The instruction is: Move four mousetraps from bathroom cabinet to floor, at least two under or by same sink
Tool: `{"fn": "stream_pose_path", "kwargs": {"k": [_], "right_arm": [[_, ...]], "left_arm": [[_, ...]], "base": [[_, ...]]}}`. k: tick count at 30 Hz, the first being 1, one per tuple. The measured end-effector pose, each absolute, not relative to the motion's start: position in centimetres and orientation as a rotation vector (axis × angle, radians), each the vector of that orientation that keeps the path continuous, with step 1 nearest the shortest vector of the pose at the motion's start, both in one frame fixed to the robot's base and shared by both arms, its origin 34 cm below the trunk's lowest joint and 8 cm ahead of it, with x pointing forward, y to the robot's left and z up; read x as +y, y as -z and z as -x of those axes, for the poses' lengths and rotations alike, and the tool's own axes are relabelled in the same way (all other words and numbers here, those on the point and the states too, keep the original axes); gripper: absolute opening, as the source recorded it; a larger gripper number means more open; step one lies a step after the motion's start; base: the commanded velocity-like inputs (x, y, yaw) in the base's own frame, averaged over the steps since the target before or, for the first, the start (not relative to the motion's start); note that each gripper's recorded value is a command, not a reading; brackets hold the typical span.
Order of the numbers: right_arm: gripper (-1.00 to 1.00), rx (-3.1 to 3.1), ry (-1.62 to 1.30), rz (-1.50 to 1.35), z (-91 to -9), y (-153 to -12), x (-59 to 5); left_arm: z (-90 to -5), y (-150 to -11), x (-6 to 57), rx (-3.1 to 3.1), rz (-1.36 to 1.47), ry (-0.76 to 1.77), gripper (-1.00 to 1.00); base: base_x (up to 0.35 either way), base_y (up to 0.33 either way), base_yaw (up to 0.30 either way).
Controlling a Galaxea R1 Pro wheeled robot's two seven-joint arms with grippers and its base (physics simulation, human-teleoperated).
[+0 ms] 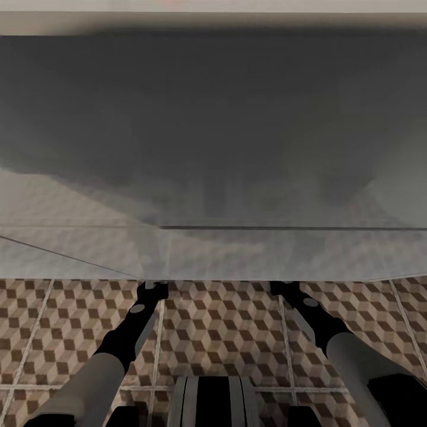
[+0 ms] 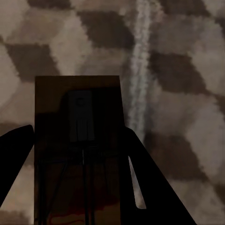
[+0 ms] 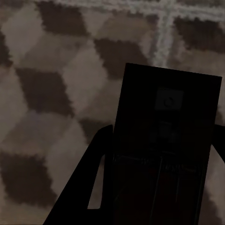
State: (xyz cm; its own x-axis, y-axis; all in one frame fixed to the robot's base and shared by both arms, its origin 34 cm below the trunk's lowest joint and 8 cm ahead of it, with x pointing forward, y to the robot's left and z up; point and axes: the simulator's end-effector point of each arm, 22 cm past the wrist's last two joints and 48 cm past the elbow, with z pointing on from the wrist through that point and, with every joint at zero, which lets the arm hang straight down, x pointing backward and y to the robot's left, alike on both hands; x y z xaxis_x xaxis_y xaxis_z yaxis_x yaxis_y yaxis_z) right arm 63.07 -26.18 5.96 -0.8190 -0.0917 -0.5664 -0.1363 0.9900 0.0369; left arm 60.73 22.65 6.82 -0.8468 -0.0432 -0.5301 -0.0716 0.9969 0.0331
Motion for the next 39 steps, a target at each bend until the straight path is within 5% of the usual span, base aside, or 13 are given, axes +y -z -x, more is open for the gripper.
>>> {"fn": "stream_pose_path", "kwargs": {"k": [39], "right_arm": [[-1.00, 2.561, -0.095, 0.164, -62.0, -5.4, -26.5]], "left_arm": [[-61.0, -7.0, 21.9, 2.576, 0.087, -0.055, -1.00]], "base": [[0.000, 0.000, 0.000]]}}
